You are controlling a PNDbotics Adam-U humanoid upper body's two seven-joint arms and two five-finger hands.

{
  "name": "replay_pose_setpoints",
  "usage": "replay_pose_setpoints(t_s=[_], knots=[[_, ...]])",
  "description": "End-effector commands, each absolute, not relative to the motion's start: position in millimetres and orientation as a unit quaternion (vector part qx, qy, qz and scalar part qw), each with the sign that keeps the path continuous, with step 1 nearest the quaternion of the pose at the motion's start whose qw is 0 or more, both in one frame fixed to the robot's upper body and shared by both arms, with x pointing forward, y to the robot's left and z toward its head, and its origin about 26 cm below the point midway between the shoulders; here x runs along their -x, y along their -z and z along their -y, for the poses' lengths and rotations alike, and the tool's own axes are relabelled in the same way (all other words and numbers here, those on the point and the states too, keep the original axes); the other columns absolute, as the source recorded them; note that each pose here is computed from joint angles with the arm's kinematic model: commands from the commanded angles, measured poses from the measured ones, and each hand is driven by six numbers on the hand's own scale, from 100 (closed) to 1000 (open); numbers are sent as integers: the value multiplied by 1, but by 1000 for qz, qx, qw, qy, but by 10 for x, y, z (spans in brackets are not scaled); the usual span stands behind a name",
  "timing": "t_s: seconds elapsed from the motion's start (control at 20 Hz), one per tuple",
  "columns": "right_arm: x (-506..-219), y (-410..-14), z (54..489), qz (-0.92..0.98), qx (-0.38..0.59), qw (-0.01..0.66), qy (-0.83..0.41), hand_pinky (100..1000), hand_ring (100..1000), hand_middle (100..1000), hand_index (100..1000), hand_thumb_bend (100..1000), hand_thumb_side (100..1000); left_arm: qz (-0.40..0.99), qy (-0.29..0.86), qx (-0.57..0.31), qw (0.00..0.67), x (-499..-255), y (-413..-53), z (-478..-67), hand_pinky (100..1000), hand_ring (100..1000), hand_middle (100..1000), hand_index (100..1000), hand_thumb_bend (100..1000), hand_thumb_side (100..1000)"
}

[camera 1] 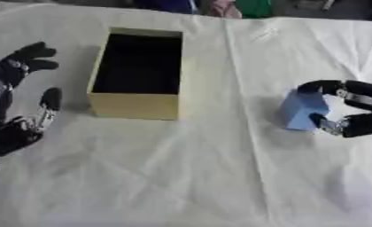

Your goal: Pick up objects on the table and place them in the box.

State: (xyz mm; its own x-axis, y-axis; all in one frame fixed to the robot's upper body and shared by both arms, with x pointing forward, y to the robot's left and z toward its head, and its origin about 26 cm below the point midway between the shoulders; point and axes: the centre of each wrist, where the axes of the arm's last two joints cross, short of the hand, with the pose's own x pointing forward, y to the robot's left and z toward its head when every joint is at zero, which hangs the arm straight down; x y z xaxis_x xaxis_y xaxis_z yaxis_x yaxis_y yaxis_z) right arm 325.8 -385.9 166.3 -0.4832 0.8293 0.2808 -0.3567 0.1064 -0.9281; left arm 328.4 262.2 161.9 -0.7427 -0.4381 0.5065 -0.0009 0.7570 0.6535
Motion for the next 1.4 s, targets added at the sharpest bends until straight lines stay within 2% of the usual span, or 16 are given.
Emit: replay_pose_setpoints(t_s=[0.05,0.1,0.15,0.2,0.3,0.35,0.5,0.55,0.6,0.8,1.05,1.4], knots=[[-3269,-1684,3916,569,215,468,-641,920,1000,926,1000,100,609,879,328,-125,323,-3283,-1700,-2610,891,792,818,959,220,605],[-3271,-1691,3914,573,218,465,-639,892,1000,869,984,100,457,879,327,-125,323,-3283,-1700,-2610,891,793,818,959,219,605],[-3271,-1696,3912,579,222,460,-635,879,1000,836,967,100,376,879,327,-125,323,-3282,-1700,-2611,891,793,818,959,218,606],[-3272,-1705,3909,585,227,455,-632,852,984,760,920,100,263,879,327,-125,323,-3282,-1700,-2611,891,793,818,959,217,607],[-3270,-1727,3900,604,241,439,-620,818,906,629,841,100,247,879,327,-125,323,-3282,-1699,-2611,891,793,819,959,212,610],[-3269,-1738,3895,614,249,430,-614,807,882,595,807,100,241,879,327,-125,324,-3282,-1698,-2611,891,793,819,959,211,610],[-3267,-1756,3879,640,270,403,-596,750,773,446,641,100,213,879,327,-125,324,-3283,-1698,-2609,891,794,819,960,205,614],[-3267,-1760,3875,648,276,395,-589,740,758,423,614,100,210,879,327,-125,324,-3282,-1698,-2609,891,793,819,960,205,614],[-3267,-1756,3872,655,281,389,-584,715,716,366,550,100,204,879,327,-125,324,-3282,-1698,-2609,891,794,820,960,203,615],[-3273,-1796,3847,695,301,354,-549,652,613,245,428,100,198,879,327,-125,324,-3282,-1700,-2608,891,794,820,960,200,616],[-3280,-1891,3804,732,314,316,-515,630,585,209,393,100,200,879,327,-124,324,-3283,-1701,-2607,891,795,820,960,197,617],[-3284,-2041,3738,749,316,287,-506,628,579,203,390,100,203,879,327,-123,324,-3283,-1704,-2606,892,795,821,960,194,619]])
